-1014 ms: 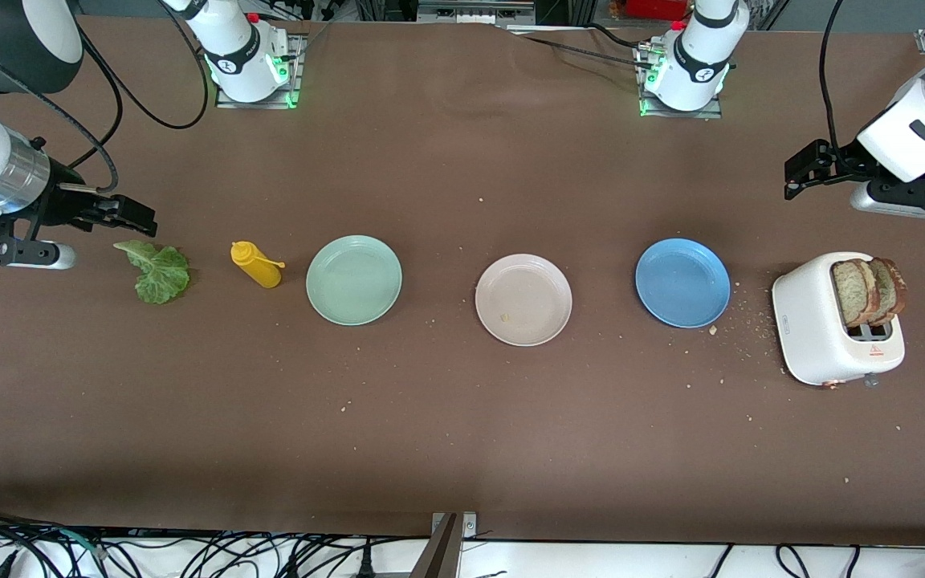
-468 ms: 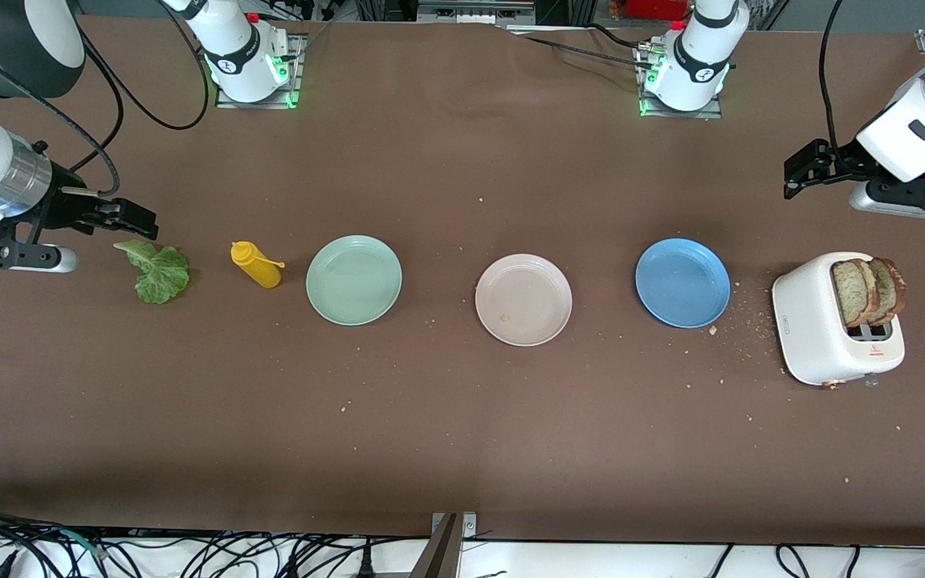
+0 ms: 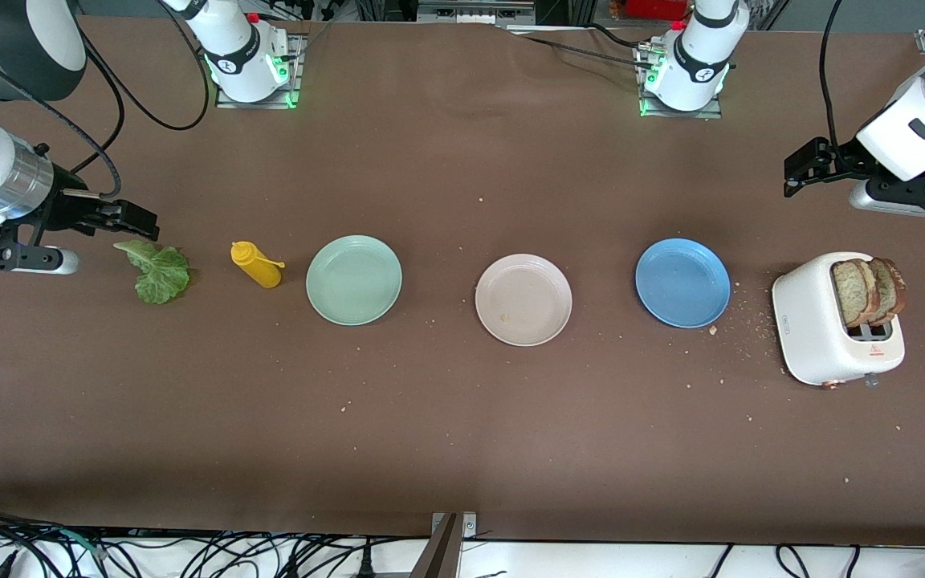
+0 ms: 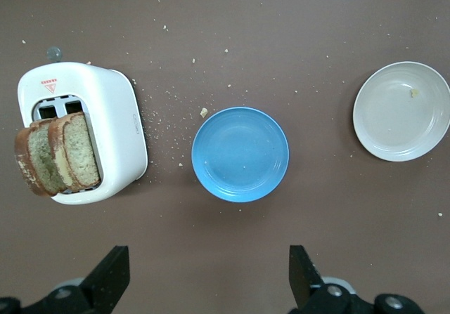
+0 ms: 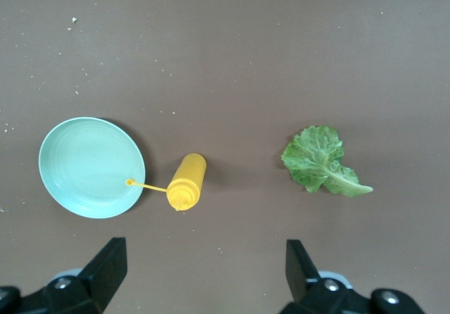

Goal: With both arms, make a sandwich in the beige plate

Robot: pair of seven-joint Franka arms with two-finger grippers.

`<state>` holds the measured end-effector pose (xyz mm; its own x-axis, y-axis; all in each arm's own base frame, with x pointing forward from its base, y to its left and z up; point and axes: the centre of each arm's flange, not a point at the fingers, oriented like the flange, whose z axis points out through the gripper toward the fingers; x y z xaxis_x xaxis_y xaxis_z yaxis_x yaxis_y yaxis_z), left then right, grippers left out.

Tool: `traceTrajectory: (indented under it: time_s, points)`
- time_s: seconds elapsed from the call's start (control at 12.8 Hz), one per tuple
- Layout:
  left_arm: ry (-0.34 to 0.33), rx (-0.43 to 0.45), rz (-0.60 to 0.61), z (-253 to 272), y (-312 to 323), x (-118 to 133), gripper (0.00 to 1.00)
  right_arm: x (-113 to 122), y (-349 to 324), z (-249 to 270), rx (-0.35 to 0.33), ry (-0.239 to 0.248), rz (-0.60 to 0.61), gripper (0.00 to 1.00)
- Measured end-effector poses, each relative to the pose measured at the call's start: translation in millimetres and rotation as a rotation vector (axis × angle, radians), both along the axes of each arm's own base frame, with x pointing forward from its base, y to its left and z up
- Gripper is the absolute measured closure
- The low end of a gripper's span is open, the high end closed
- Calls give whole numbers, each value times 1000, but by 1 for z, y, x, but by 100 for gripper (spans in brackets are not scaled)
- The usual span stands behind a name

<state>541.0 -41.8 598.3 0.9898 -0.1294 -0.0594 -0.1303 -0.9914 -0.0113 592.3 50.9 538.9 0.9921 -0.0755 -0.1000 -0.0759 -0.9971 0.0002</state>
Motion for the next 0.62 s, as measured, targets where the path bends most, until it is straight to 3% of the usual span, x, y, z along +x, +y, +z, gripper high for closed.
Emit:
traceTrajectory:
  time_s: [0.62]
  points:
    - [5, 0, 0, 0, 0, -1, 0, 1, 0, 0, 1, -6, 0, 0]
